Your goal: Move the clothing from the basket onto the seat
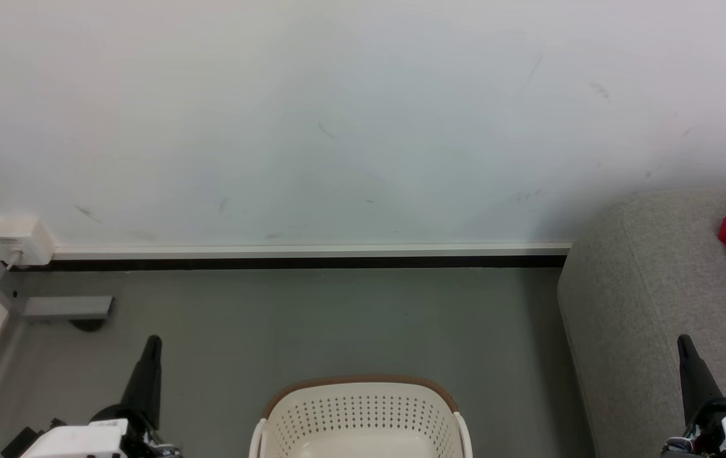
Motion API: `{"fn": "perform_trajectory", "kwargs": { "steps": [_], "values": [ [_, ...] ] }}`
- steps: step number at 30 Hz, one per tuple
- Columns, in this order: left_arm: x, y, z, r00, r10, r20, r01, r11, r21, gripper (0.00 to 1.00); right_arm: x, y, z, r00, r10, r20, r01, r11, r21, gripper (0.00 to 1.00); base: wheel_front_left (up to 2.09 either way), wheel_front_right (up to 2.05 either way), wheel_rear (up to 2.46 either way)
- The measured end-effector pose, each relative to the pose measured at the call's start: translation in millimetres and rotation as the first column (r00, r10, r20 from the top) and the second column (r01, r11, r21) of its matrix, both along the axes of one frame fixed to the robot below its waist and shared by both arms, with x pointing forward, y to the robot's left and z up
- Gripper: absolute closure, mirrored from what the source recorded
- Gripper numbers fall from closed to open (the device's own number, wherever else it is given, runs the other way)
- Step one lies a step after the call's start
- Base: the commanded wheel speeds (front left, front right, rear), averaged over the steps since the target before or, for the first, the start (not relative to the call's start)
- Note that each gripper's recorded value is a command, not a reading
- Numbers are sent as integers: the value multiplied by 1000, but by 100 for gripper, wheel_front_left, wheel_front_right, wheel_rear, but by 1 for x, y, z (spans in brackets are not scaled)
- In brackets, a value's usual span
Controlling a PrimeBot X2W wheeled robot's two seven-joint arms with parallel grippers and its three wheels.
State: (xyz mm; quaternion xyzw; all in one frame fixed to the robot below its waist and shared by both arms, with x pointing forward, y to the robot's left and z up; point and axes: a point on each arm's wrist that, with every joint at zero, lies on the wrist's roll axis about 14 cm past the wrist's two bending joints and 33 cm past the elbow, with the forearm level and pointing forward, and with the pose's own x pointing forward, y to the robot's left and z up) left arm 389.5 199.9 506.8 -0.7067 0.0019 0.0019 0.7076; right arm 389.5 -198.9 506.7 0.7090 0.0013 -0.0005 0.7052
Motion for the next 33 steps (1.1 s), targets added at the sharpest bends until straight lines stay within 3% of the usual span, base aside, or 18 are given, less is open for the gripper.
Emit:
{"fn": "perform_trajectory", "kwargs": {
  "steps": [33],
  "values": [
    [0, 0, 0, 1000, 0, 0, 0, 1000, 0, 100, 0, 0, 0, 1000, 0, 0, 0, 1000, 1, 100, 0, 0, 0]
  ]
}}
